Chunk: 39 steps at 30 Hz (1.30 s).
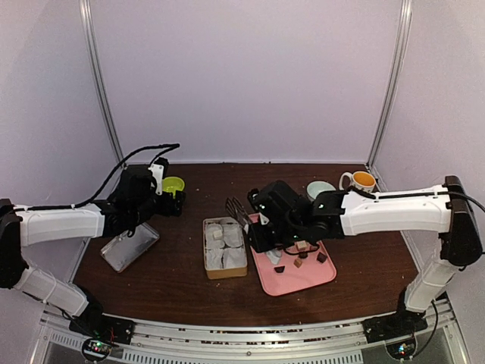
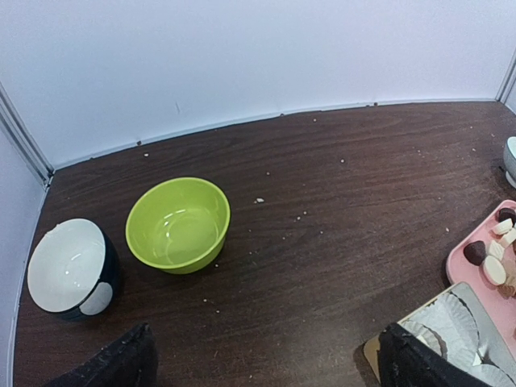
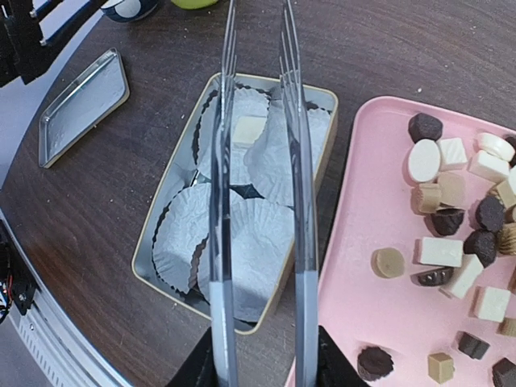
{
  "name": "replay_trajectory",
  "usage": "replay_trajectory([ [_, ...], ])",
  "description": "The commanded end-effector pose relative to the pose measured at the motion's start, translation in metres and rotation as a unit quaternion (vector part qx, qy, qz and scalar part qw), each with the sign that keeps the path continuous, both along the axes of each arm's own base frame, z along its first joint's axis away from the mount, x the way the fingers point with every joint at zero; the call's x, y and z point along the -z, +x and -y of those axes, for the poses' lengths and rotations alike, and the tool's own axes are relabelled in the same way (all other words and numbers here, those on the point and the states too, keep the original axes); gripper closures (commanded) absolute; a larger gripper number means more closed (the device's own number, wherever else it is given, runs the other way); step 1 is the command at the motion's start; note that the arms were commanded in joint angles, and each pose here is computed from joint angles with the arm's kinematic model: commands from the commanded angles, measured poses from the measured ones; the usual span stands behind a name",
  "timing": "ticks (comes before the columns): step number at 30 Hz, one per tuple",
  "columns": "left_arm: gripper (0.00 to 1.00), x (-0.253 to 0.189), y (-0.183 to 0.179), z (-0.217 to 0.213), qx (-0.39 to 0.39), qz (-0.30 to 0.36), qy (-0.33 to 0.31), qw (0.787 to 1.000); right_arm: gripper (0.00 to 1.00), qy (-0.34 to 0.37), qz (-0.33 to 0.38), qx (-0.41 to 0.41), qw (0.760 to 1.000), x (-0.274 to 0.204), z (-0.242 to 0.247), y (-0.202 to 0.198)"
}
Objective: Pack the chocolate
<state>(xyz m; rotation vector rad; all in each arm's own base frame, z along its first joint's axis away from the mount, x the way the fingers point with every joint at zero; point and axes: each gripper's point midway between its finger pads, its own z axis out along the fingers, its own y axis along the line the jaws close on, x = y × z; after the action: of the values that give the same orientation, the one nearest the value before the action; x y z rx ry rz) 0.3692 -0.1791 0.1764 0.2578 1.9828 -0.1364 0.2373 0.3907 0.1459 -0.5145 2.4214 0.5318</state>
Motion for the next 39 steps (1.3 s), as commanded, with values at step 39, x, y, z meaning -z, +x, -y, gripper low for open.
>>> replay_trajectory([
  [39,0.02,-0.011,0.008,0.000,-0.005,0.018,-0.005,1.000,0.62,-0.145,-0.081,0.030,0.986,0.083,0.103,-0.051],
])
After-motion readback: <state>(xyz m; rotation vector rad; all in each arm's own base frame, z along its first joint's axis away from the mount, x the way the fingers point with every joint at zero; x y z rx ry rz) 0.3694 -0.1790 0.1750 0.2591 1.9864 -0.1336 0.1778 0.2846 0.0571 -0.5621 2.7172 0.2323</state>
